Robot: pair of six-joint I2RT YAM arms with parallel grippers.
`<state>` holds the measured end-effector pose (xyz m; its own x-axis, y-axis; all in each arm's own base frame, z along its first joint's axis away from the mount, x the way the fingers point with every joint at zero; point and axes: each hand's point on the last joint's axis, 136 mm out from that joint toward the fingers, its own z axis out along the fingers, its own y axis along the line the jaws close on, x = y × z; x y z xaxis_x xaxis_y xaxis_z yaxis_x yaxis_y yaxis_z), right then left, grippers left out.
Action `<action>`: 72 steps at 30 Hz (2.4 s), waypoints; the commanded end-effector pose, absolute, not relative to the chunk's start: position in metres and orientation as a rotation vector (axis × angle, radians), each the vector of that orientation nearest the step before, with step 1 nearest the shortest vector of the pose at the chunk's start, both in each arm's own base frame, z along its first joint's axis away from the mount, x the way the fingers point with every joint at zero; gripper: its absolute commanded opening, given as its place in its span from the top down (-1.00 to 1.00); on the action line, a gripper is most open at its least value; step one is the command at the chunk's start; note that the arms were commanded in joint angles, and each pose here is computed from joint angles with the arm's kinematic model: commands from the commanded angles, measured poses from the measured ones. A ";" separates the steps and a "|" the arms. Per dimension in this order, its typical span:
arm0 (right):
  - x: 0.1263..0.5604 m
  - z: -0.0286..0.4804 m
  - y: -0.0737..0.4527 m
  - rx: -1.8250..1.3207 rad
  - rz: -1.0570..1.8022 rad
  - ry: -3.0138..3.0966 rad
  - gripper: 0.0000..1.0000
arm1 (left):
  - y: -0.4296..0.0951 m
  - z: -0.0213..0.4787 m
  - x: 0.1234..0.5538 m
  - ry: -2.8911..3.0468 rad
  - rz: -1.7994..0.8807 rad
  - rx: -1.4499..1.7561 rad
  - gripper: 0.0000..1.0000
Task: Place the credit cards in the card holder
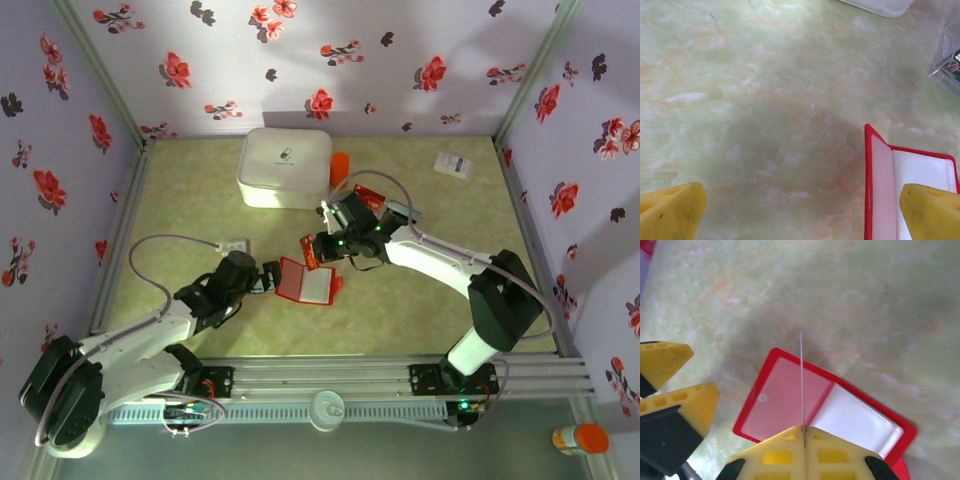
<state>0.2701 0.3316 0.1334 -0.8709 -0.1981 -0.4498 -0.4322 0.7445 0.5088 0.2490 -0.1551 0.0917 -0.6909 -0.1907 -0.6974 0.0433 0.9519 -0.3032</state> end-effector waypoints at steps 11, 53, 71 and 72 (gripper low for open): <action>0.264 0.099 0.362 -0.461 1.005 2.650 1.00 | -0.141 0.079 0.242 2.358 -0.309 -0.100 -1.00; 0.262 0.065 0.358 -0.418 0.978 2.736 1.00 | -0.158 0.018 0.249 2.616 -0.066 0.123 -1.00; 0.263 0.096 0.328 0.083 1.237 2.425 1.00 | -0.150 0.011 0.240 2.633 -0.021 0.077 -0.99; 0.263 0.095 0.326 0.099 1.231 2.413 1.00 | -0.150 0.011 0.240 2.632 -0.020 0.077 -0.99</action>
